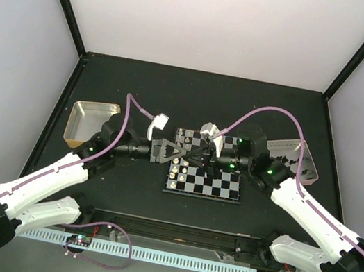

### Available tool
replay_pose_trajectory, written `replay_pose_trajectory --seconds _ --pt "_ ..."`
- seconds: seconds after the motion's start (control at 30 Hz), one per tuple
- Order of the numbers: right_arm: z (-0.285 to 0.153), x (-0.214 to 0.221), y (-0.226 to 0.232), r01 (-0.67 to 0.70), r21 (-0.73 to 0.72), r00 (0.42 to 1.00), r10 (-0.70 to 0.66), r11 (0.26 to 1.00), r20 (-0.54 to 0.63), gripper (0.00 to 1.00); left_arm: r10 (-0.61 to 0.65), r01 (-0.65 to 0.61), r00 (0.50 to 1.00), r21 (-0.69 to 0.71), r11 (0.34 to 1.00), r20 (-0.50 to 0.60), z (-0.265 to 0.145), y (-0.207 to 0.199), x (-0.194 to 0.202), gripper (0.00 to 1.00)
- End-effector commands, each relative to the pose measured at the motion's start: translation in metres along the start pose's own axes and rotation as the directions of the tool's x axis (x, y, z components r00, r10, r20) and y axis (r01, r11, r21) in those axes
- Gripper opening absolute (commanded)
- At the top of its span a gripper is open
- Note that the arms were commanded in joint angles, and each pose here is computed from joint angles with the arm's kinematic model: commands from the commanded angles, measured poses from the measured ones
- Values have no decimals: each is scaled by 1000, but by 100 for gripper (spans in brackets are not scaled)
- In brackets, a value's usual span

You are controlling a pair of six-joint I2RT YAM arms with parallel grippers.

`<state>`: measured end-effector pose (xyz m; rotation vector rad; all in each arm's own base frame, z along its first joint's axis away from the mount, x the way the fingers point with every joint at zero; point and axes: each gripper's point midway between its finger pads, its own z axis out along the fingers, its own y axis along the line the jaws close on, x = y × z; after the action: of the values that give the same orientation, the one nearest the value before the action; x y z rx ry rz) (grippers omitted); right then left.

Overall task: Set up the chess pieces on the board
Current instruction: Place the chess piece on the chessboard.

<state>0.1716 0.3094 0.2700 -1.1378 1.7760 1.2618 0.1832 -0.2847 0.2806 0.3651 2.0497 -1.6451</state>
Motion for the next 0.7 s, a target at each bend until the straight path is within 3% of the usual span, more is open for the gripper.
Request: replay_pose_trajectory --seconds 0.0,0.13,0.23,0.3,0.4,0.5,0.57,0.67 --pt "-6 -25 11 42 -9 996 -41 999 82 1 12 -12 1000 12 1000 8 0 -9 -8 3" --pt "-13 -38 19 -14 -35 986 20 999 163 12 22 -23 999 33 999 25 -2 -16 -12 2" --pt "-19 -51 21 -120 -68 958 134 990 254 34 40 -45 996 61 997 75 -6 -27 -21 2" --pt "-24 -61 17 -242 -107 901 264 964 343 43 45 -55 991 76 996 124 -11 -35 -29 2" --pt "-36 -75 21 -331 -282 774 430 900 465 45 40 -62 978 105 993 204 -19 -45 -42 2" --pt "-39 -75 15 -426 -404 661 583 810 472 45 17 -57 965 144 988 262 -24 -53 -50 1" --pt "-39 -74 12 -455 -422 623 619 784 478 46 8 -57 958 160 985 288 -27 -56 -54 2" --pt "-41 -82 22 -429 -458 624 622 779 473 47 -6 -45 954 165 985 298 -27 -55 -56 1"
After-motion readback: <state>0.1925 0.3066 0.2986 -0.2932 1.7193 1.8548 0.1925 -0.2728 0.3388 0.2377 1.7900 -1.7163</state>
